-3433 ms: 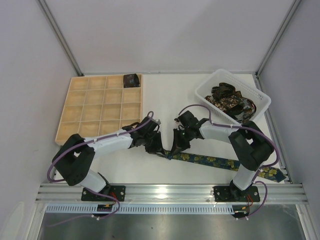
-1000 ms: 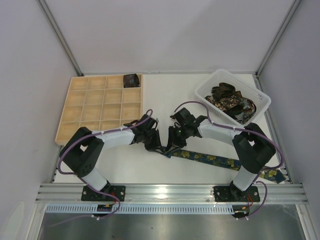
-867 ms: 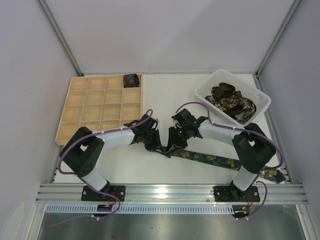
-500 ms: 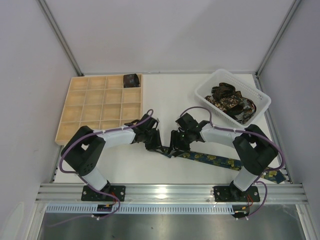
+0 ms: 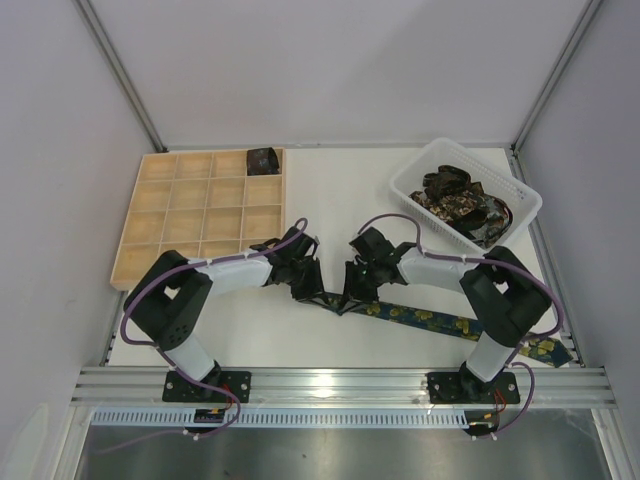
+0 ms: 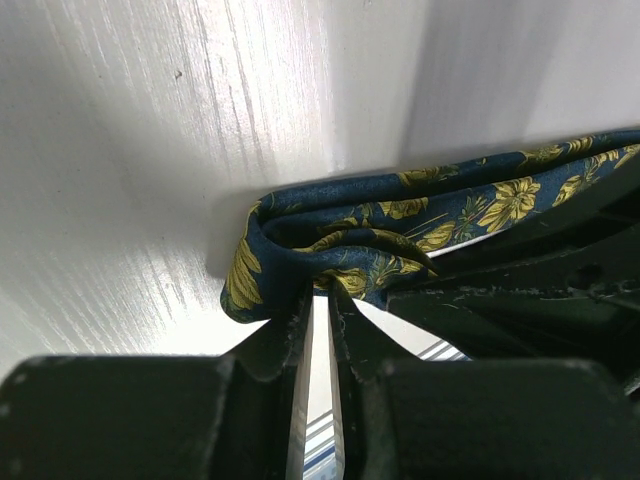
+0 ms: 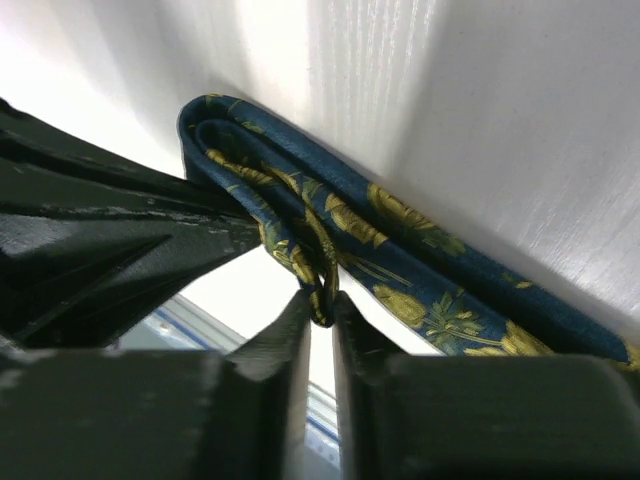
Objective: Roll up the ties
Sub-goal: Roll the tie
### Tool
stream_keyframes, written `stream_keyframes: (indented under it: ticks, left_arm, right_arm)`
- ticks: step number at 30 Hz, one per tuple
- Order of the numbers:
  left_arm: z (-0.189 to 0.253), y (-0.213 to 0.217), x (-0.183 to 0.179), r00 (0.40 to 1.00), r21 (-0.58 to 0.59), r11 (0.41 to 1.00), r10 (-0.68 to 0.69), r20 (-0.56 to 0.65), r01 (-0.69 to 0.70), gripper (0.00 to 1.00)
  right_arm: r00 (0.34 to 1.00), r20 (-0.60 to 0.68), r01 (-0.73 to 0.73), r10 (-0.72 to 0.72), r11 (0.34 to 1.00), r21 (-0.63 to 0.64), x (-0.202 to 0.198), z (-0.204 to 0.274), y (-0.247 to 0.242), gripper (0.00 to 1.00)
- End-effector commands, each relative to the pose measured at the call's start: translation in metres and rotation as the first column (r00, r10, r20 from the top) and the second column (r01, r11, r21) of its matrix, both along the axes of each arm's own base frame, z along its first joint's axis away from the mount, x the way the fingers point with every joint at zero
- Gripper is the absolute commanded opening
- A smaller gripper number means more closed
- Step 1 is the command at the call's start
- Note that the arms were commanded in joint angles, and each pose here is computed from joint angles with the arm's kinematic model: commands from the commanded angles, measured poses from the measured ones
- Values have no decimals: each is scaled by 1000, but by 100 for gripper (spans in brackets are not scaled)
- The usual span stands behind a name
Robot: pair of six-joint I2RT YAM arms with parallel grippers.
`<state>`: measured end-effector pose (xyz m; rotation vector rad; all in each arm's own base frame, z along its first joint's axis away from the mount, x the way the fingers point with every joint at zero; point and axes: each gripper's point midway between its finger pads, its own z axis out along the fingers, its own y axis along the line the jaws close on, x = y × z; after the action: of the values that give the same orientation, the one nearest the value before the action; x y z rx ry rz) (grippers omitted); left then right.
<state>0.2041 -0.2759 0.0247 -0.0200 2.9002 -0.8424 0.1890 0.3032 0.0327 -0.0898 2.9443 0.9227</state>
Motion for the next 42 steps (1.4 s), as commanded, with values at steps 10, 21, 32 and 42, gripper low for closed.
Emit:
stream_keyframes:
  ticks: [10,21,32,42]
  left_arm:
    - [22,-12,17,999,-41,999,4,43,-2,16]
    - [30,-8,20,998,-30,999,11,60,-10,16]
    - [62,6,61,981,-32,999,1,196,6,48]
    - [38,-9,71,970,-67,981,-169,177,183,64]
  right_arm:
    - [996,39,-74,75,997,-12,25,25,-1,0]
    - [992,27,-122,122,993,2,38,-1,-22,0]
    - [994,-4,-109,109,993,51,43,-14,-36,0]
    - [994,-26,-106,109,990,90,44,-18,-35,0]
